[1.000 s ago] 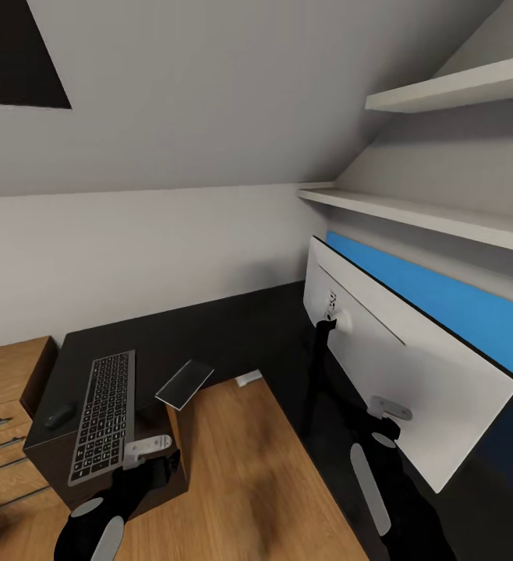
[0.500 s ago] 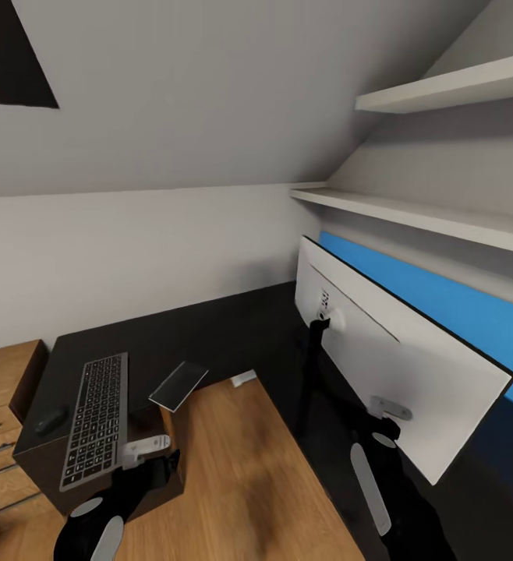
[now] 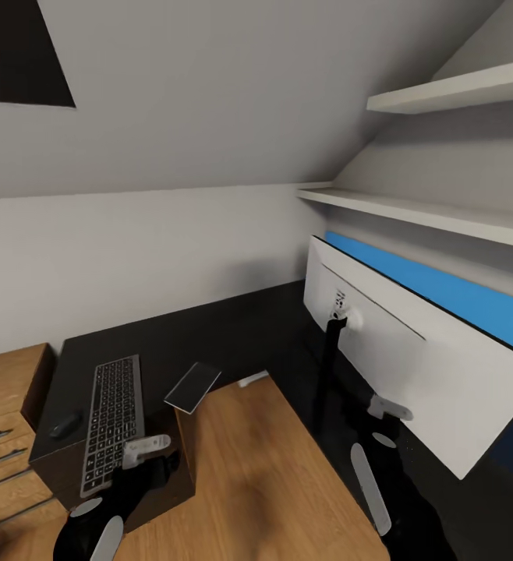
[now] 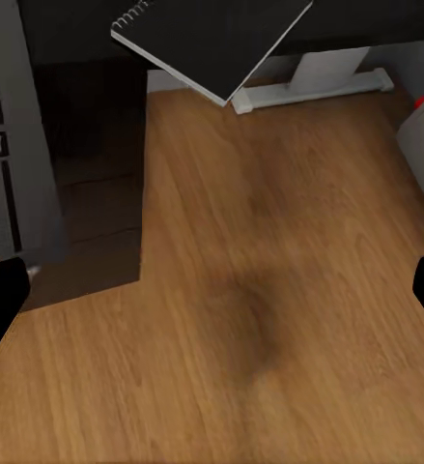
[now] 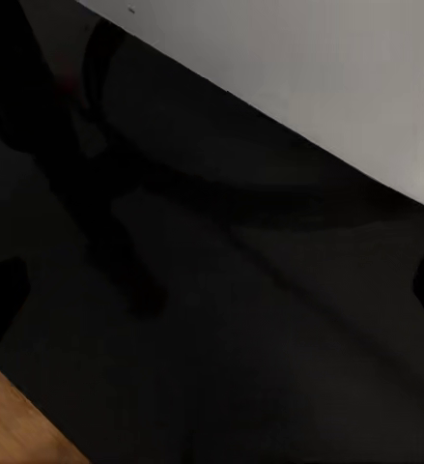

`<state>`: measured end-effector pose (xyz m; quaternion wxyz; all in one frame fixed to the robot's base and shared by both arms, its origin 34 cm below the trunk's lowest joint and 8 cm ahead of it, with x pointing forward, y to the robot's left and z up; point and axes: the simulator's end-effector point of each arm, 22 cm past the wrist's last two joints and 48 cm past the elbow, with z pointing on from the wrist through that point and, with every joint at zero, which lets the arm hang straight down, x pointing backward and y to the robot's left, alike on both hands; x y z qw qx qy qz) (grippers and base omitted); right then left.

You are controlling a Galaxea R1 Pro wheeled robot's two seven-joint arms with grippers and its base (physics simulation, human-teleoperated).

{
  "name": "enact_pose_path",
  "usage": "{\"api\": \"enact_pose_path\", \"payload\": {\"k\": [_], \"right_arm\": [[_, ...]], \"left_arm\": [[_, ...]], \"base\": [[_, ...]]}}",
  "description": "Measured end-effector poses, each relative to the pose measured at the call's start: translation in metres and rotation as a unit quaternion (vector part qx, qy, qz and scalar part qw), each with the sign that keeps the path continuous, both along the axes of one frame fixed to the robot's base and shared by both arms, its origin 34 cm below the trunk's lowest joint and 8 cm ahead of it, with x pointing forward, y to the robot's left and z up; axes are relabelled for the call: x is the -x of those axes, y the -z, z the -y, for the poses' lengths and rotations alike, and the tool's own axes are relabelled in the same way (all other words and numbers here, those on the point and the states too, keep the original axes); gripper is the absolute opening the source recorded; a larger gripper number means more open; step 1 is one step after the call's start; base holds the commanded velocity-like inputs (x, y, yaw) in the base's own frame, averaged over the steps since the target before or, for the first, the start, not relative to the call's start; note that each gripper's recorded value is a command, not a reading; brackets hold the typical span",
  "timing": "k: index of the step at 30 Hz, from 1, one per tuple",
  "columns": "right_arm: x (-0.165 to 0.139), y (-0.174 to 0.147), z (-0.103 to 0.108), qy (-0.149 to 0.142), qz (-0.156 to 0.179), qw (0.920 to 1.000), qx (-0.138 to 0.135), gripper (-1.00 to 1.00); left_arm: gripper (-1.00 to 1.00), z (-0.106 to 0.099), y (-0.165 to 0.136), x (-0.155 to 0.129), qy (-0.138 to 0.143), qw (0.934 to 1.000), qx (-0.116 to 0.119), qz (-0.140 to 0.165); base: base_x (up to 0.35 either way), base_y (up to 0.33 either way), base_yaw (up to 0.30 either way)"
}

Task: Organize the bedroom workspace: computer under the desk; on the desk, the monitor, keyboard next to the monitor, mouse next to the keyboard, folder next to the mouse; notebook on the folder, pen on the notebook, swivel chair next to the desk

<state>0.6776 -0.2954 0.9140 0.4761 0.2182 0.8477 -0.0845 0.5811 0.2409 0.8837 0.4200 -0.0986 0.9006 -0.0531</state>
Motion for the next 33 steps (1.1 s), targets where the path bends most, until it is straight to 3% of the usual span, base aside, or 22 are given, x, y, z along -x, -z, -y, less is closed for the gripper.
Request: {"api": "enact_pose_path", "payload": {"k": [12,33], "right_arm": [[0.0002,0.0001,0.0002,0.000,0.000,1.0000,0.000,1.00],[-0.0010,0.0009,0.0009,-0.001,0.005,1.0000,0.005,1.00]], "left_arm": [[1.00,0.0007,0.0002,0.0001,0.001,1.0000,0.000,-0.001],[1.00,-0.0007,-0.0023,-0.0009,0.001,1.0000,-0.001,0.003]], "base": [[0.009,0.041,-0.135],[0.000,0.000,-0.006]]}}
